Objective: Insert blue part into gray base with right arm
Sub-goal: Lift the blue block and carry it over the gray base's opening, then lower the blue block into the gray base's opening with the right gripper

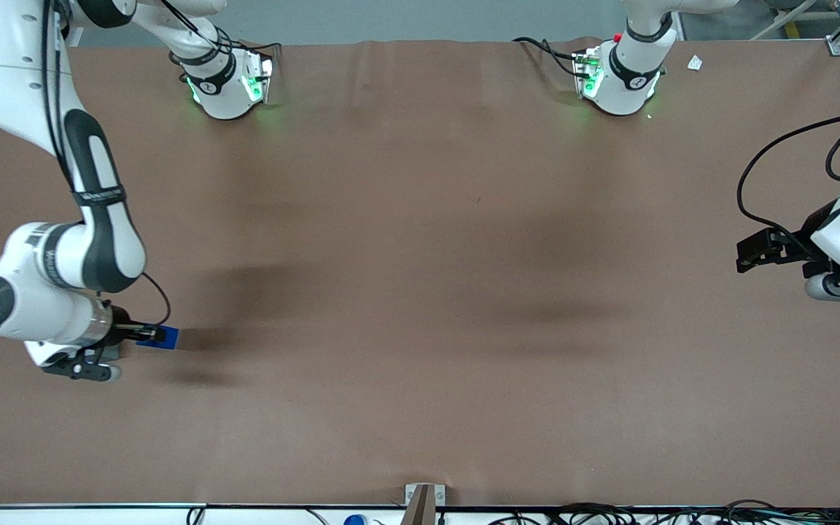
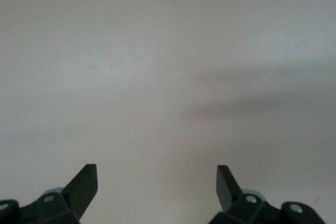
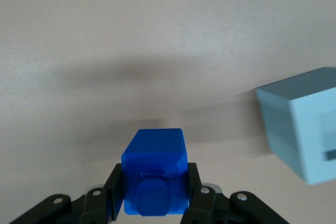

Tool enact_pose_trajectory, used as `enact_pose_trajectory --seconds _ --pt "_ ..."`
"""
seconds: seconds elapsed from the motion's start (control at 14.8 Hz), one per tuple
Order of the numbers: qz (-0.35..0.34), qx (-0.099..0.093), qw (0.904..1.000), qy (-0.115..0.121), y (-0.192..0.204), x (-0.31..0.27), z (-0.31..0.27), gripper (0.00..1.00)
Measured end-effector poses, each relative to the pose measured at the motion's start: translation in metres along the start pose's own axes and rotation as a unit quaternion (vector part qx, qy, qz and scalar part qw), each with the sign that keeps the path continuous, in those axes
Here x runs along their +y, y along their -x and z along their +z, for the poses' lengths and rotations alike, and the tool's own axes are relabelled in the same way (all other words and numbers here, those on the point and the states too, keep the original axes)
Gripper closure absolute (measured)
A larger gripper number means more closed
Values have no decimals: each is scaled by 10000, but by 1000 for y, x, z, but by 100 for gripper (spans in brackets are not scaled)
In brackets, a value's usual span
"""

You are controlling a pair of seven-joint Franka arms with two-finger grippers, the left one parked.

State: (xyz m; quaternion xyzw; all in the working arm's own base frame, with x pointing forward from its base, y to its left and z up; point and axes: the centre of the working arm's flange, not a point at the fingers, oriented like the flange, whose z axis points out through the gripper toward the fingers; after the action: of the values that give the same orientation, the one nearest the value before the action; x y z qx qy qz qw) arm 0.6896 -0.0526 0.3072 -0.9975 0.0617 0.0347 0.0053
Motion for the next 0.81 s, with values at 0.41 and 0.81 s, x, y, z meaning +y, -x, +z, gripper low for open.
enact_pose_trajectory --seconds 0.41,0.81 --pt "-612 43 9981 -43 2 83 -24 49" --pt "-1047 159 9943 140 2 122 -30 49"
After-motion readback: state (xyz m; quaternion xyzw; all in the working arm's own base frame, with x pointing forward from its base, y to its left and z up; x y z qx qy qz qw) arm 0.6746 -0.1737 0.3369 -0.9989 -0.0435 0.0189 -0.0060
